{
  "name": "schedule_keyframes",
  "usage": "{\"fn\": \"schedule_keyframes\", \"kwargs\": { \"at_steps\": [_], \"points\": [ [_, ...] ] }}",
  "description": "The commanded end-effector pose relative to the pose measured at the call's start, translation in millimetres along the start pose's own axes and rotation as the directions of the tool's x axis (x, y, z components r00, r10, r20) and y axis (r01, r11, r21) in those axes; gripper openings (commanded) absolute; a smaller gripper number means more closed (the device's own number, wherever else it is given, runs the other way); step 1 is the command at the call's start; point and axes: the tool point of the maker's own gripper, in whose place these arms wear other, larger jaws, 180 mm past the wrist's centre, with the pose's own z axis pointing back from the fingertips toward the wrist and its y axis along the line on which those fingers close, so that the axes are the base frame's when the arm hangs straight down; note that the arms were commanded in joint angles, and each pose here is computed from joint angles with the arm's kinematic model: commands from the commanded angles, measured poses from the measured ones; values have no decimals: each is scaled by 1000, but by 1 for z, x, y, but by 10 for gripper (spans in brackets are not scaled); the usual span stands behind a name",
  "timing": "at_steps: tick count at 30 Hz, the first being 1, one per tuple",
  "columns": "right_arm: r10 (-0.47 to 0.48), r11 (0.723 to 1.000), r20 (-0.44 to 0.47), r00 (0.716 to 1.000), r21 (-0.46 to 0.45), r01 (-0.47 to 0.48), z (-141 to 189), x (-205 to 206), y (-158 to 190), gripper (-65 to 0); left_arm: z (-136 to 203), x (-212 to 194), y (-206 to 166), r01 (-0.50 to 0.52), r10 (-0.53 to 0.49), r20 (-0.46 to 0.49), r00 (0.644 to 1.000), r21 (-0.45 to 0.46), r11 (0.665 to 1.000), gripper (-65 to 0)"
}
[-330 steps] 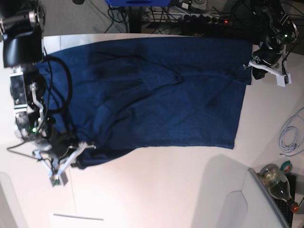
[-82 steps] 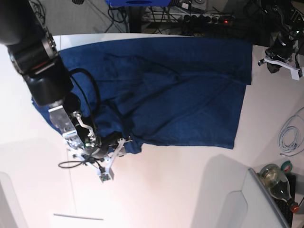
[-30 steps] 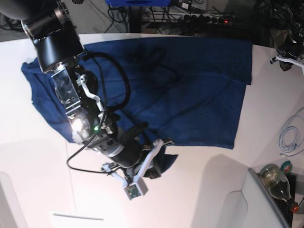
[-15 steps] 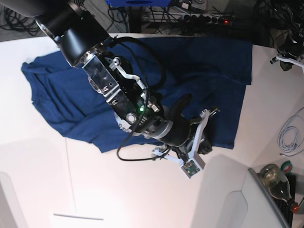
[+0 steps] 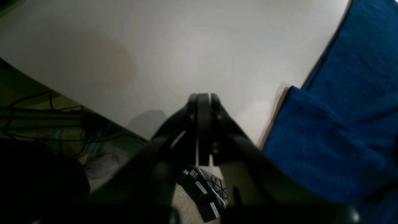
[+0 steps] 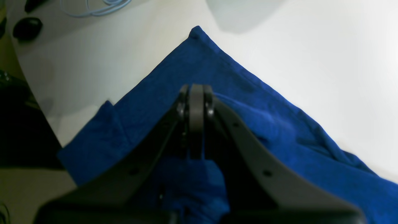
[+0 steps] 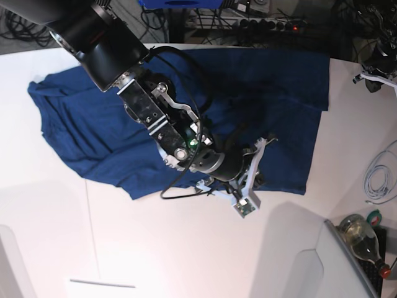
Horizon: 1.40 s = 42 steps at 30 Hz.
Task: Layout the t-shirt on the table in an organized manner, then fold the t-shirt properly
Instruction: 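Release the hem and return the right gripper to the shirt side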
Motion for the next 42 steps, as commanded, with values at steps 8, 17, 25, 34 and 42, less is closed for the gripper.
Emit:
{"fn": "schedule_keyframes", "kwargs": {
  "at_steps": [8, 17, 25, 34, 42],
  "points": [
    [99, 987, 33, 995, 121, -102, -4, 9, 56, -650, 5, 11, 7, 22, -22, 31, 999, 8, 1000, -650],
    [125, 981, 18, 992, 150, -127, -5, 1, 70, -650, 7, 8, 8, 19, -20, 27, 999, 7, 1000, -650],
    [131, 979, 48, 990, 150, -137, 7, 10, 69, -416, 6, 10, 4, 26, -26, 31, 999, 1, 1000, -650],
    [-30, 942, 100, 995, -329, 62, 110, 9, -151, -353, 9, 16, -7, 44, -44, 52, 998, -16, 999, -650],
    [-356, 700, 45, 933, -650, 298, 194, -103, -314, -639, 5, -7, -120, 142, -137, 38, 990, -239, 961, -650]
  ]
}}
